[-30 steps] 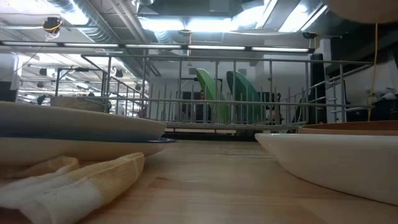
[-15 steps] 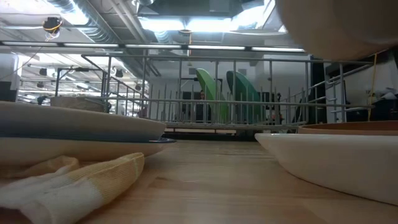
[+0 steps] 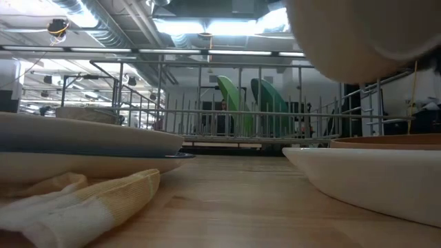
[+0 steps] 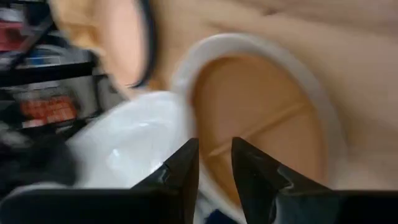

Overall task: Sort dishes
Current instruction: Put the white plate in the dish rack

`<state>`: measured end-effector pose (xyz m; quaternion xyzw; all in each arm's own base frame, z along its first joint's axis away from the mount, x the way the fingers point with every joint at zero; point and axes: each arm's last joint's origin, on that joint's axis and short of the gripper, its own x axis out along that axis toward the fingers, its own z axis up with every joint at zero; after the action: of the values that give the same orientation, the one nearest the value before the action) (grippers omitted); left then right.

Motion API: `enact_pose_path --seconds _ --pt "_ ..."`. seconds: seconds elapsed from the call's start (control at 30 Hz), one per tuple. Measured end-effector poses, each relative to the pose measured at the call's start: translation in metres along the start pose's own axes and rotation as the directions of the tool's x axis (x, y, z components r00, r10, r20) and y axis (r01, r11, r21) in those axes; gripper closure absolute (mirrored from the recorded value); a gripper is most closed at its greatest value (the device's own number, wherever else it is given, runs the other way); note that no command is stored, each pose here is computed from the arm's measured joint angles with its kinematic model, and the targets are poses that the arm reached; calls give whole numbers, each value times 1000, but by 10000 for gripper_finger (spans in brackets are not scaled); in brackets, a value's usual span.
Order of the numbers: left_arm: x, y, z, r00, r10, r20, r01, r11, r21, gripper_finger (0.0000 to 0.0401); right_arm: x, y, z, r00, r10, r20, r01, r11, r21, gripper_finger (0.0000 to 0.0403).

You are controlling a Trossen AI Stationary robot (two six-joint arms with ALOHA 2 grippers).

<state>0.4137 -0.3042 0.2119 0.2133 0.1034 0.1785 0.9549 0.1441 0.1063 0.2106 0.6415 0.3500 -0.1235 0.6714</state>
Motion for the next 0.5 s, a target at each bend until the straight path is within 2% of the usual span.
enact_pose_path --seconds 0.13,0.23,0.37,0.5 --pt "-9 8 12 998 57 2 -56 993 -102 351 -14 -4 8 993 13 117 -9 999 -31 304" --pt "-19 17 24 994 110 2 -109 985 -132 351 -28 -8 15 982 29 189 -22 999 -42 303" --pt "-28 33 42 987 163 2 -159 967 -201 351 -50 -8 23 950 137 279 -124 990 -62 304" --pt "-33 69 69 974 227 3 -214 924 -318 351 -68 -7 30 898 243 368 -219 970 -105 304"
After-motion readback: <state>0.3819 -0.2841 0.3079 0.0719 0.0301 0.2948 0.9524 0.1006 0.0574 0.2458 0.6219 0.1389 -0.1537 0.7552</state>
